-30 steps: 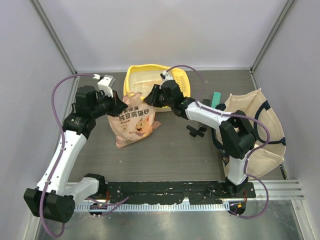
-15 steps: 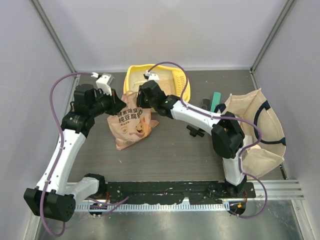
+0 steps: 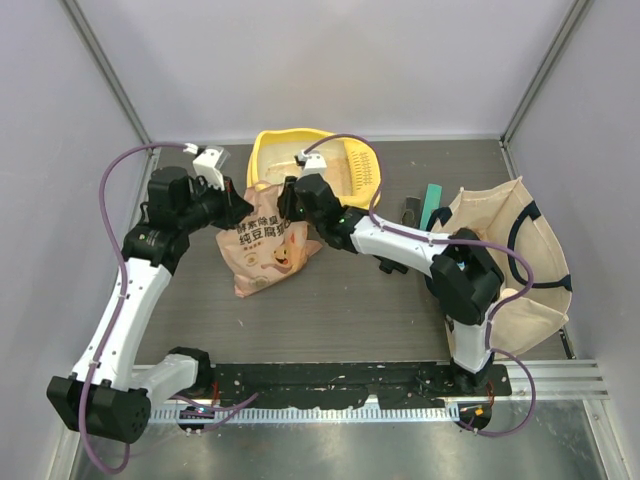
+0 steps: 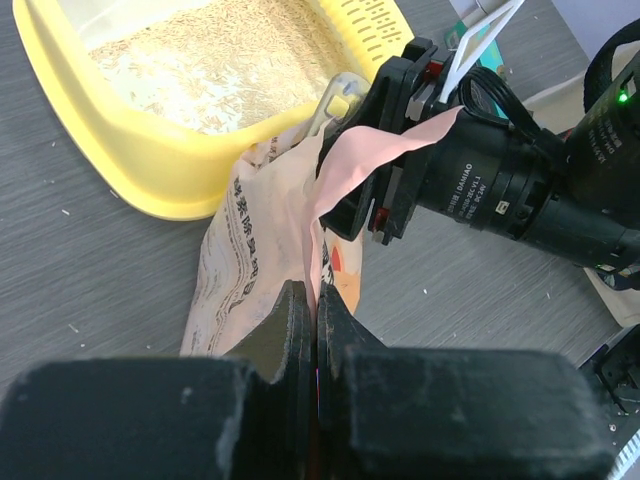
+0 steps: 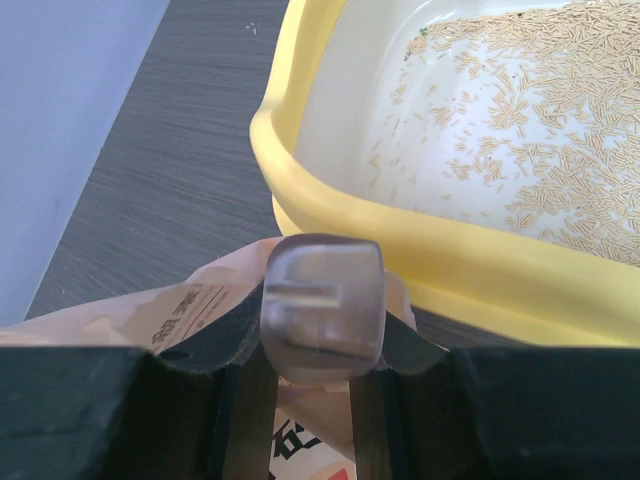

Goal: Fill the litter box with clean litter

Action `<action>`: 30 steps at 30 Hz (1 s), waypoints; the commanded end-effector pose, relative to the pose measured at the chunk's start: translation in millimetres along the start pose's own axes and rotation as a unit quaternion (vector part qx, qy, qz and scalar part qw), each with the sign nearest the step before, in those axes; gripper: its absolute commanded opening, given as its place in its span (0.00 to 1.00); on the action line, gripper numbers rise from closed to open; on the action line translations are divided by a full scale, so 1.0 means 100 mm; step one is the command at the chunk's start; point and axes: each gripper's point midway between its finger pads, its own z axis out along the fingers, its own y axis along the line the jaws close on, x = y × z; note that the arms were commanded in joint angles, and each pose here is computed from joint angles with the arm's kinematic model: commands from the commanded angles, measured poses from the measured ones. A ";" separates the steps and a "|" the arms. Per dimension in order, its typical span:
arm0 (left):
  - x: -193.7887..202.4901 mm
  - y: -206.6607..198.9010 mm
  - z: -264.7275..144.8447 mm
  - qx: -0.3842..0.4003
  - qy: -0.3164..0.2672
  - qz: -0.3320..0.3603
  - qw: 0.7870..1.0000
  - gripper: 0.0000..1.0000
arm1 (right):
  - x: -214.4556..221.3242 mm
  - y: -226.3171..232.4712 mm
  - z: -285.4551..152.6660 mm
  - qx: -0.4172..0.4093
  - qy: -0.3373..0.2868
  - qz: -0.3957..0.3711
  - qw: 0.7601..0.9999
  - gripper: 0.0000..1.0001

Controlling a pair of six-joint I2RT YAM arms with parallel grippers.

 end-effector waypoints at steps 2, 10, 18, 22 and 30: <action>-0.77 -0.30 -0.18 0.049 -0.125 0.050 0.990 0.00 | 1.19 -0.46 0.11 0.066 0.129 0.055 0.988 0.01; -0.89 -0.37 -0.16 0.069 -0.132 0.043 0.988 0.00 | 1.32 -0.13 0.09 0.048 0.126 0.031 0.990 0.01; -0.99 -0.39 -0.25 0.061 -0.137 0.085 0.985 0.01 | 1.46 -0.08 0.06 0.021 0.114 -0.076 0.990 0.01; -0.47 -0.19 -0.43 0.017 -0.044 0.175 0.983 0.54 | 1.20 -0.21 0.02 0.020 0.102 -0.073 0.992 0.01; 0.66 0.02 -1.05 -0.033 0.100 0.241 0.965 0.83 | 0.65 -0.44 -0.05 0.024 0.059 -0.093 0.994 0.01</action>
